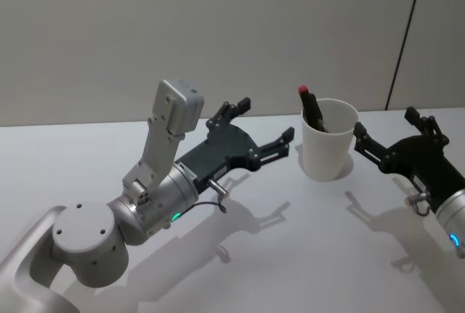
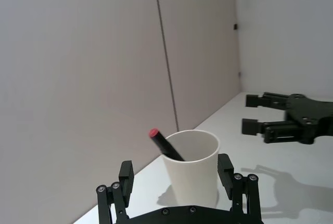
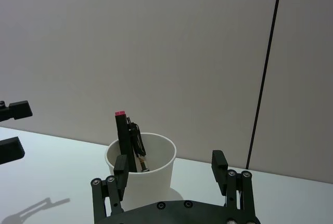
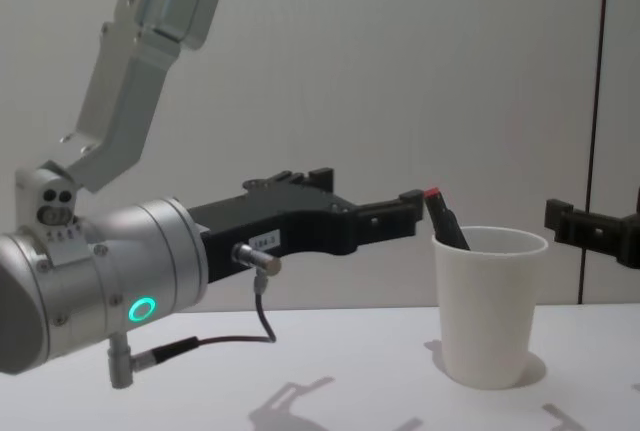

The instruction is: Place the pen into the pen holder.

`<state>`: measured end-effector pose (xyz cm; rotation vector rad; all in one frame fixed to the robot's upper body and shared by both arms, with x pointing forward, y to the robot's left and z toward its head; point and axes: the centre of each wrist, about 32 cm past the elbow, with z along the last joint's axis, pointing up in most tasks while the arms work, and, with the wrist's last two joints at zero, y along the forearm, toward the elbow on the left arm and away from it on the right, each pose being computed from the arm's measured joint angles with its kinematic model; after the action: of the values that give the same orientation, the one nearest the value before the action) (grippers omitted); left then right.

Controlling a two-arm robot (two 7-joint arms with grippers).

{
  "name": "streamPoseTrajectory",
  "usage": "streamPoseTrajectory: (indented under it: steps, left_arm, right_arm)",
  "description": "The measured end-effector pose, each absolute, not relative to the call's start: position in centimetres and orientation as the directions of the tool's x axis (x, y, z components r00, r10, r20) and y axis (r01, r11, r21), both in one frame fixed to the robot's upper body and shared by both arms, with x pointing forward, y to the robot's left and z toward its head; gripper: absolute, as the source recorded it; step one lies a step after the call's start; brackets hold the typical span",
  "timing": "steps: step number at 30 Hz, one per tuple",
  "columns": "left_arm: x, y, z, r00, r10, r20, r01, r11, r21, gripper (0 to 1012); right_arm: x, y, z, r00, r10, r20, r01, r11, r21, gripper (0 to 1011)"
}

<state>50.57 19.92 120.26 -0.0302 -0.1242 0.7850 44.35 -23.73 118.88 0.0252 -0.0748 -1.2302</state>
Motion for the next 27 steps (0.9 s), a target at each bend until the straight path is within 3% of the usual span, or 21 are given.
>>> streamPoseTrajectory:
  steps: [27]
  left_arm:
    - [49.3,19.8,120.4,0.430,0.872,0.233,-0.886,0.458,-0.080,1001]
  right_arm:
    - [44.3,-23.7,118.9,0.333,-0.942,0.043,0.940,0.335,0.061,1001]
